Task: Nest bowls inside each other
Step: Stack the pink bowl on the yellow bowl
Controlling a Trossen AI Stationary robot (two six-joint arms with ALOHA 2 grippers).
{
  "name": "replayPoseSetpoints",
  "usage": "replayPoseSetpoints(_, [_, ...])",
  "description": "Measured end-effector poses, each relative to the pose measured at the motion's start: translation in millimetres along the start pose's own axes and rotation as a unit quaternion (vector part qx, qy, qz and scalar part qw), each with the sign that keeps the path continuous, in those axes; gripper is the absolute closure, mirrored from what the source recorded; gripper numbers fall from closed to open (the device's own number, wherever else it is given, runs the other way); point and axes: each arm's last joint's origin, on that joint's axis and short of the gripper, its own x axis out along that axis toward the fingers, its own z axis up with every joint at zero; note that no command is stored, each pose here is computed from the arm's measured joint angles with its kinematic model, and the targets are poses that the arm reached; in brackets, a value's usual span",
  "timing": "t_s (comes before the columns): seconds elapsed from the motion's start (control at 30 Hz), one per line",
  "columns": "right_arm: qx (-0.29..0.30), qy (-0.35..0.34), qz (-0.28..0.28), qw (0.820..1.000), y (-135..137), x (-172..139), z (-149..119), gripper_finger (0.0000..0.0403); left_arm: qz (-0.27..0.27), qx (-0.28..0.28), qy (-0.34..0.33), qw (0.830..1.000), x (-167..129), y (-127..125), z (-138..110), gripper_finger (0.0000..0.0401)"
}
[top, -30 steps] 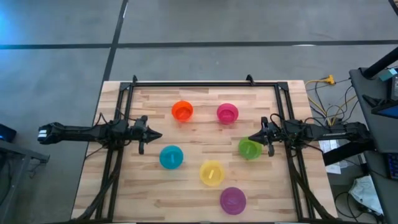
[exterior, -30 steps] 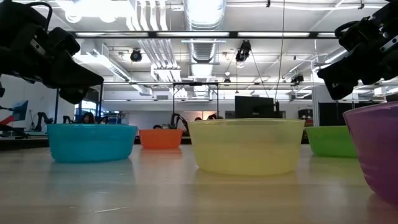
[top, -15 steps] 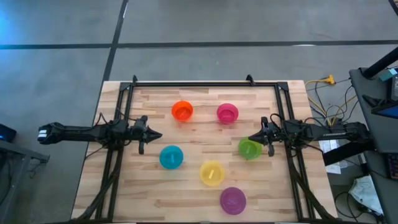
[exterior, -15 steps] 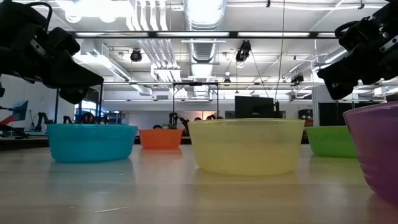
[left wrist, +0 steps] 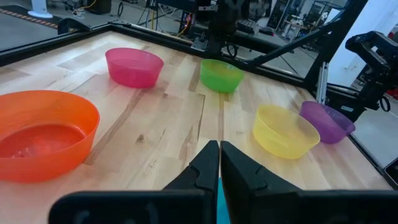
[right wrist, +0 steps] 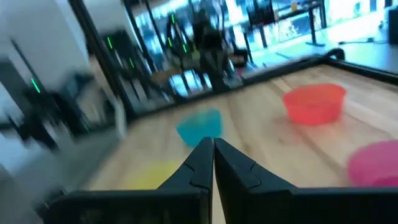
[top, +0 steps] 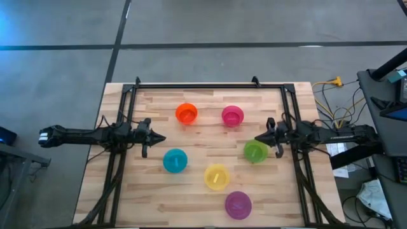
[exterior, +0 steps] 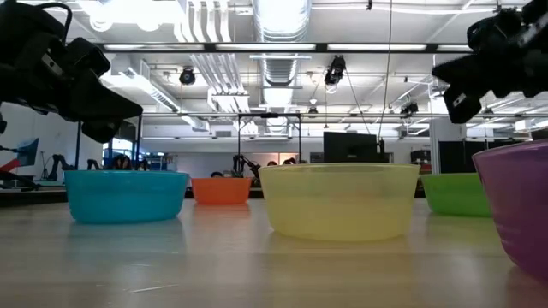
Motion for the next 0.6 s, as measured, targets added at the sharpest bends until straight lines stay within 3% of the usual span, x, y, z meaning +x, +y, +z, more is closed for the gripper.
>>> replayPoseSetpoints(0.33, [0.000, -0.148, 0.053, 0.988, 10, -5, 28, 0.0394, 0.000, 0.000, 0.000, 1.000, 0, 0, 0, 0.0401])
replayPoseSetpoints(0.6, [-0.090, -0.260, 0.056, 0.960, 16, -13, 47, 0.0394, 0.000, 0.000, 0.000, 1.000, 0, 0, 0, 0.0401])
